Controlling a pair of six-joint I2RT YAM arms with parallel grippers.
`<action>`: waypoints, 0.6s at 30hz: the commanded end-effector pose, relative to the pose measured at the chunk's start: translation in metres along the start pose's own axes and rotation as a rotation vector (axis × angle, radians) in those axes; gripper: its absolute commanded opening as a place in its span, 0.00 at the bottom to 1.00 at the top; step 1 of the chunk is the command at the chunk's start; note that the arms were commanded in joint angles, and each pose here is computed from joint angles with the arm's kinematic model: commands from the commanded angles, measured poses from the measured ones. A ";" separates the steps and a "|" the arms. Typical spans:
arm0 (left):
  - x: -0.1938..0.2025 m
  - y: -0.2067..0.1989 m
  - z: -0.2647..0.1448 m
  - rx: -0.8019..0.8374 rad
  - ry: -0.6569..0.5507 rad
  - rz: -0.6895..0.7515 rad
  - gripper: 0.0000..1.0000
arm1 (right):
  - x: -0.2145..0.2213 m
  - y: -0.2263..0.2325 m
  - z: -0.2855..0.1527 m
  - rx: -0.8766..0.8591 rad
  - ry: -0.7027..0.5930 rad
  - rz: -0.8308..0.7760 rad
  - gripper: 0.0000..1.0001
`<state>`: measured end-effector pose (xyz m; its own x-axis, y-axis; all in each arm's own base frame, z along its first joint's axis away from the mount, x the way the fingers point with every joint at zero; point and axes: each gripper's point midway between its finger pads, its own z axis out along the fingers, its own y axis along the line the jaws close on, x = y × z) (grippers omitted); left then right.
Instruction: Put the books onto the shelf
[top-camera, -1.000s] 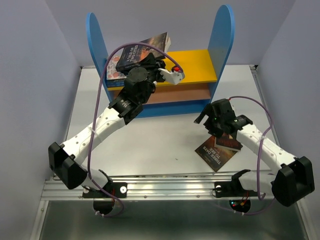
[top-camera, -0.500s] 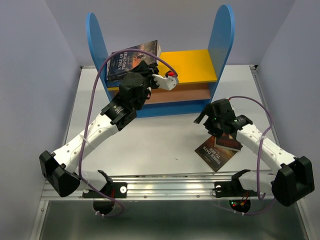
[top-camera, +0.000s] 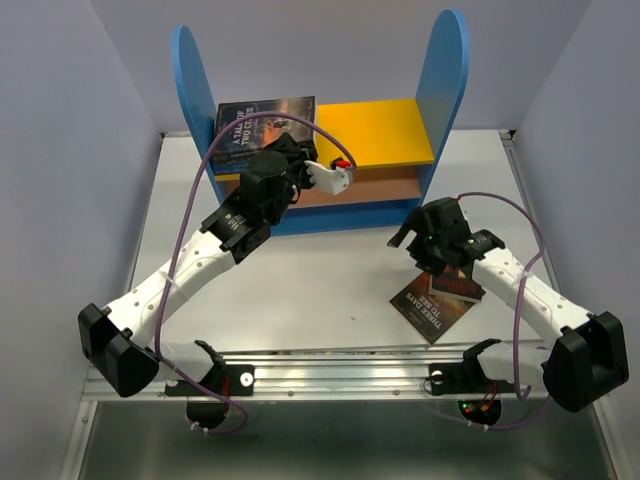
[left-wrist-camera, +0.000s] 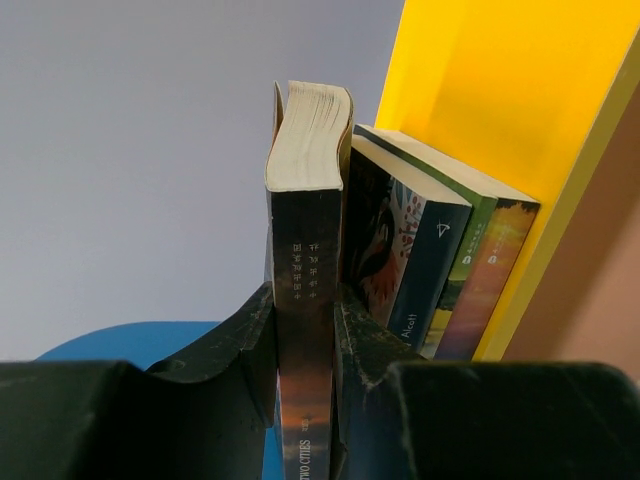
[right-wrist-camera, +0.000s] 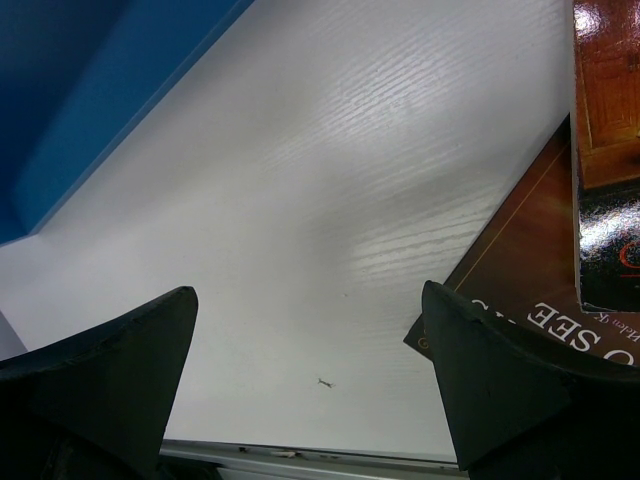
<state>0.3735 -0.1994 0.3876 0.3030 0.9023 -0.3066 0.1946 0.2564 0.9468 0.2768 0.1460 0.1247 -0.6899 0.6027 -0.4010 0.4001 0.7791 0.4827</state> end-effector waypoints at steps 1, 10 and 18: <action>0.001 0.036 -0.016 -0.093 -0.040 0.036 0.00 | -0.010 0.015 -0.003 -0.048 -0.027 0.014 1.00; 0.008 0.021 -0.025 -0.004 -0.081 0.106 0.00 | -0.009 0.017 -0.002 -0.052 -0.018 0.022 1.00; 0.016 0.009 -0.011 0.025 -0.078 0.120 0.00 | -0.010 0.019 -0.003 -0.059 -0.019 0.031 1.00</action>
<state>0.3660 -0.1883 0.3696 0.3964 0.8953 -0.2033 0.2438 0.1108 0.9635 0.2760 0.1488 0.1225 -0.6957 0.6080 -0.3826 0.4072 0.7725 0.4872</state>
